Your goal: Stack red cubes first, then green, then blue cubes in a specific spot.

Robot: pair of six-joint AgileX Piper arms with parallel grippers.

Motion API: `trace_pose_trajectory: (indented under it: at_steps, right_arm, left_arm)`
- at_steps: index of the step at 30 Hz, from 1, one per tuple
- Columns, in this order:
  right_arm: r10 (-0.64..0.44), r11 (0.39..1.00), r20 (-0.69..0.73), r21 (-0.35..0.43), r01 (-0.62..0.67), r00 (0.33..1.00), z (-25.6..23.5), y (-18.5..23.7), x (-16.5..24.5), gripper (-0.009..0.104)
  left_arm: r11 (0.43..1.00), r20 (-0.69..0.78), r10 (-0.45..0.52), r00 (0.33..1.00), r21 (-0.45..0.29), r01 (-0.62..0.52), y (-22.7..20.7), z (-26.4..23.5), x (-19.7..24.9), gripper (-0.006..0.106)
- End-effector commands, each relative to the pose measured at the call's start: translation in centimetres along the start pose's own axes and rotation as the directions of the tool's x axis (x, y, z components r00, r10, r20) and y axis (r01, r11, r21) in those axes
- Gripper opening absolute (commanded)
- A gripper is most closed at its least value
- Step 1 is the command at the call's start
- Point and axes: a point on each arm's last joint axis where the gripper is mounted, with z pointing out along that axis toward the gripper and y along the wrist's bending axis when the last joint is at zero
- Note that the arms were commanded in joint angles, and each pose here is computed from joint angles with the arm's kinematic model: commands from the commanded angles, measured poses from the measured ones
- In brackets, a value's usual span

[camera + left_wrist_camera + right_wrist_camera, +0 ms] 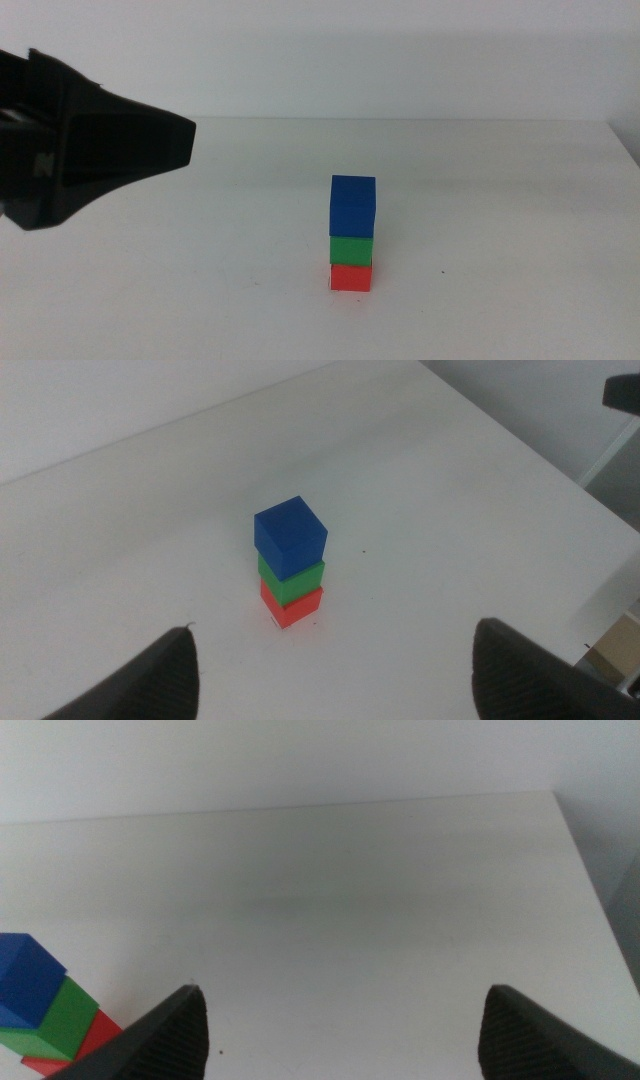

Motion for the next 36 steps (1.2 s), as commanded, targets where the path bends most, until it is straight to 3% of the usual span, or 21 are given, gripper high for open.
trace_pose_trajectory:
  at_steps: [1,12,18,23,28,31,36]
  right_arm:
    - [-0.015,1.000,0.034,0.001,0.015,0.999,0.0,-0.1,0.0,0.083]
    - [-0.013,1.000,0.034,-0.001,0.013,0.999,0.0,-0.1,0.0,0.083]
    - [-0.010,1.000,0.034,-0.003,0.010,0.999,0.0,0.0,0.0,0.083]
    - [-0.010,1.000,0.034,-0.003,0.010,0.999,0.0,0.0,0.0,0.083]
    - [-0.010,1.000,0.034,-0.003,0.010,0.999,0.0,0.0,0.0,0.083]
    - [-0.010,1.000,0.034,-0.003,0.010,0.999,0.0,0.0,0.0,0.083]
    - [-0.009,1.000,0.076,-0.002,0.009,0.997,-0.1,-0.1,0.4,0.083]
  left_arm:
    - [1.000,0.021,-0.008,1.000,0.001,0.008,0.0,-0.2,-0.1,0.094]
    - [1.000,0.034,-0.007,0.999,0.002,0.007,0.0,-0.2,-0.2,0.094]
    - [0.999,0.158,-0.037,0.987,-0.005,0.038,0.8,1.3,1.2,0.094]
    - [0.977,0.246,-0.100,0.964,-0.160,0.143,3.9,2.9,4.9,0.094]
    - [0.893,0.294,-0.158,0.942,-0.364,0.264,6.6,2.0,9.0,0.094]
    - [0.846,0.368,-0.132,0.920,-0.442,0.298,7.3,1.5,11.0,0.094]
    - [0.806,0.446,-0.060,0.893,-0.506,0.307,7.6,1.6,14.3,0.094]
